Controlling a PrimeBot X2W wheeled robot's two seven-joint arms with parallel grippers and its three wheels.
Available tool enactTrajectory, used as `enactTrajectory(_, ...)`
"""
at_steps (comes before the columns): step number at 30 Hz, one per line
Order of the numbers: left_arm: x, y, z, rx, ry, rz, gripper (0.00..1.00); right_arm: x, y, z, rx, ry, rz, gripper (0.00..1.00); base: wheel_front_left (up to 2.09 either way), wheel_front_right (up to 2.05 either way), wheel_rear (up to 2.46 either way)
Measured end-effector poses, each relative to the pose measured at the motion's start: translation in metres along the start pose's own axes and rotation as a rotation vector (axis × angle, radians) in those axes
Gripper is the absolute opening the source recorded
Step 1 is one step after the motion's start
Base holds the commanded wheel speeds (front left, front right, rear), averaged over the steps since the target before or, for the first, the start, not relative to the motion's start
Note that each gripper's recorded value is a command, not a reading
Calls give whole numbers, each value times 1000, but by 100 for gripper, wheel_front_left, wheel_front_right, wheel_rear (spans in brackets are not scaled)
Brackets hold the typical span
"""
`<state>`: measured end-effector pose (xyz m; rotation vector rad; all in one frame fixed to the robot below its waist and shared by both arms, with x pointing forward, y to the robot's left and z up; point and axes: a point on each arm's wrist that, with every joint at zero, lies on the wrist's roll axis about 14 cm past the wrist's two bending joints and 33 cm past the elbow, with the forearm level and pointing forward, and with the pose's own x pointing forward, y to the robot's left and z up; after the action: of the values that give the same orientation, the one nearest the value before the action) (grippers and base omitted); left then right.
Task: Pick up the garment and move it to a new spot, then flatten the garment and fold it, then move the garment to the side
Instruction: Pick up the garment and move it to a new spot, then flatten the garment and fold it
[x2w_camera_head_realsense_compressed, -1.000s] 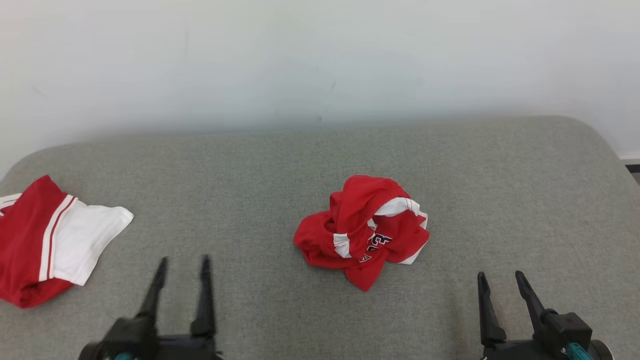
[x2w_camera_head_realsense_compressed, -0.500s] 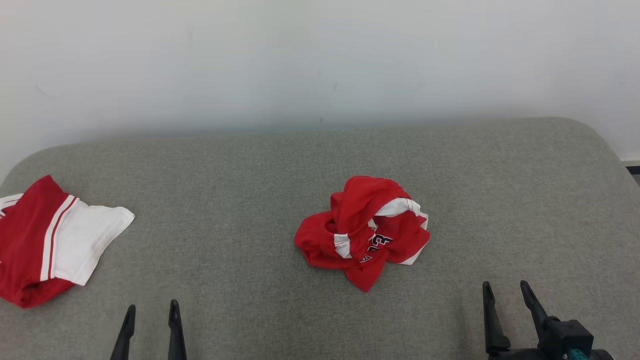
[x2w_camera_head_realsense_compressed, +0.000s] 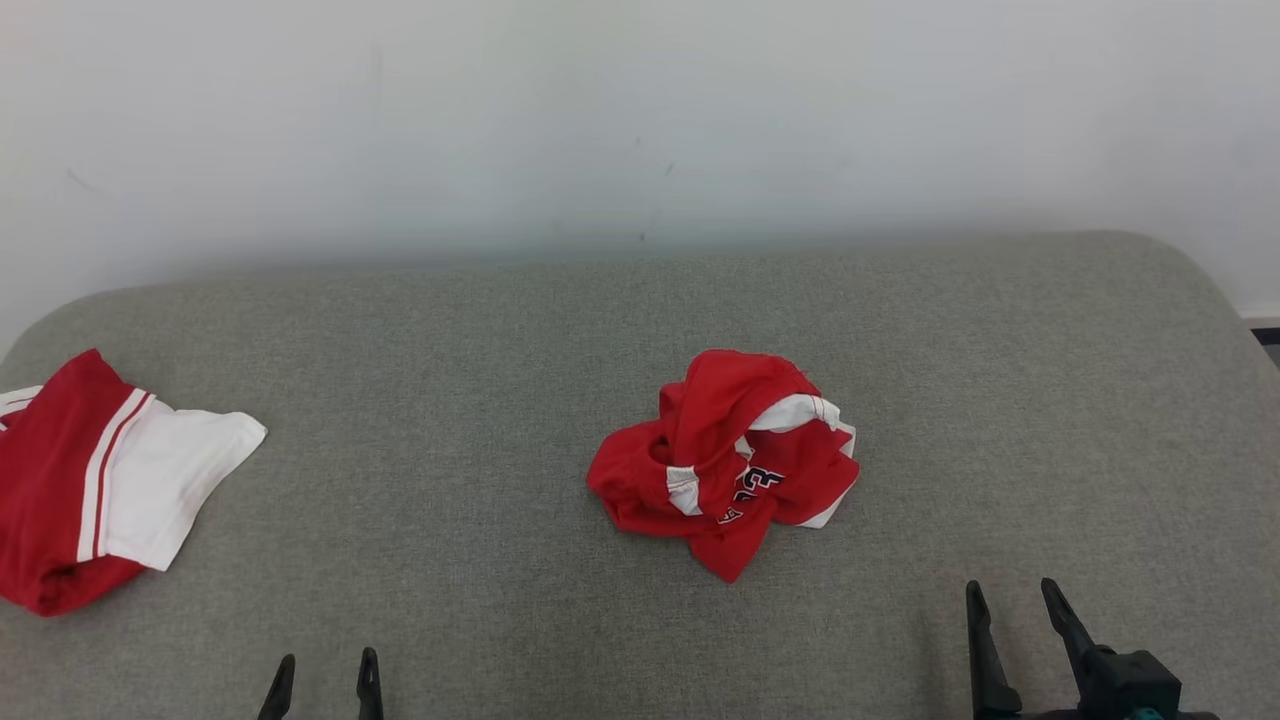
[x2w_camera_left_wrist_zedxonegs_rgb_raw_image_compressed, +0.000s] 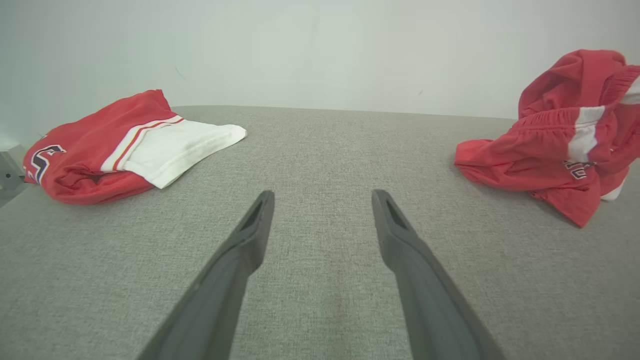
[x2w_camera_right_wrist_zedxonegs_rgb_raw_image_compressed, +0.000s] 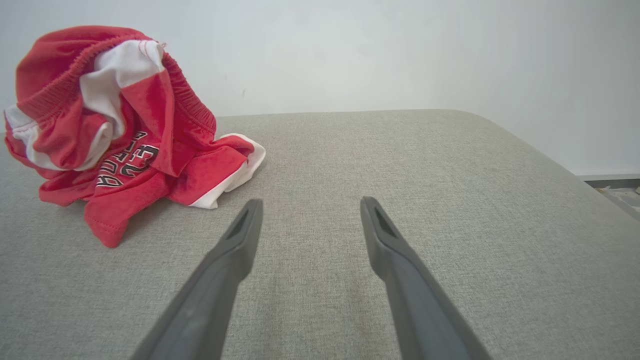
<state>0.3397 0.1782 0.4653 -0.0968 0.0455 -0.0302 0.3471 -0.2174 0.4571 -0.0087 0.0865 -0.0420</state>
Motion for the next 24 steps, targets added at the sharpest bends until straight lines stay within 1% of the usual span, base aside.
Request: enactTrajectory(24, 3, -7, 2, 7, -7, -29, 100, 0, 1, 0, 30, -3, -2, 100, 0, 0, 0)
